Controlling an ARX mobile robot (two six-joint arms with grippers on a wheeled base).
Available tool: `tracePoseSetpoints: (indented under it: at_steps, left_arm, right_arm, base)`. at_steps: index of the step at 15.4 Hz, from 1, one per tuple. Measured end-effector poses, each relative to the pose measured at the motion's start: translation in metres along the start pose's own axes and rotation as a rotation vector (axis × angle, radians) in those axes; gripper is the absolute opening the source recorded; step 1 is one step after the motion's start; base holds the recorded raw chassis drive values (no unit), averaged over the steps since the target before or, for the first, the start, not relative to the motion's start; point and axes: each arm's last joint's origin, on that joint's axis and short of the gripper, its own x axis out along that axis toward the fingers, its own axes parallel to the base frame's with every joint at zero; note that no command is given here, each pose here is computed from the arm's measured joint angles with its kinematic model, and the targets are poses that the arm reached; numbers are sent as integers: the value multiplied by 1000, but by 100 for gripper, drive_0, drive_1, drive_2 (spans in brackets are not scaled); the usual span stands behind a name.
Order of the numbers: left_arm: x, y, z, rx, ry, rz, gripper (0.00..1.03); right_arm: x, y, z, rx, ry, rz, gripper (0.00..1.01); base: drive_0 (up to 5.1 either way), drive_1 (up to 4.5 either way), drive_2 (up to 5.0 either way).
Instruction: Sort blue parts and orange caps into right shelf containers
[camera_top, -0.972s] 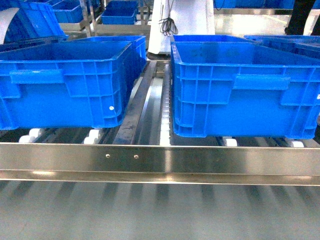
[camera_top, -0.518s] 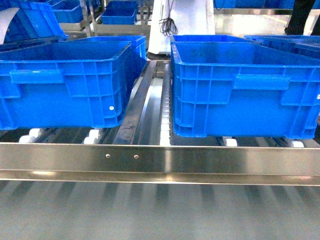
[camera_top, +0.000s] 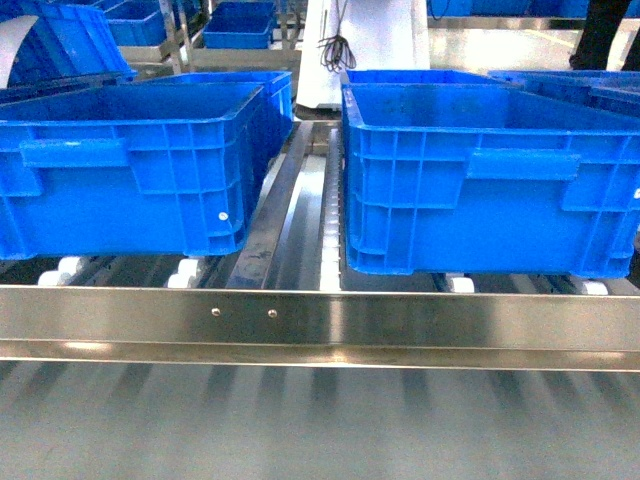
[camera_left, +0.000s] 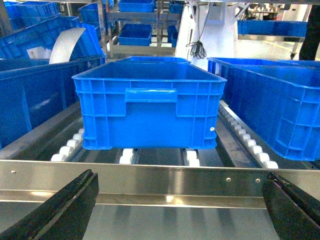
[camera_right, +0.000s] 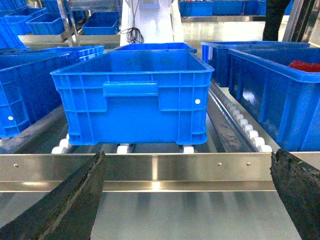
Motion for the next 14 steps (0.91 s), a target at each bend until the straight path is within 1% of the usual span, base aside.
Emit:
tracePoseSetpoints:
  at_steps: [14]
  left_arm:
    - [0, 0, 0, 0, 0, 0, 98]
  right_arm:
    - [0, 0, 0, 0, 0, 0, 98]
  base:
    - [0, 0, 0]
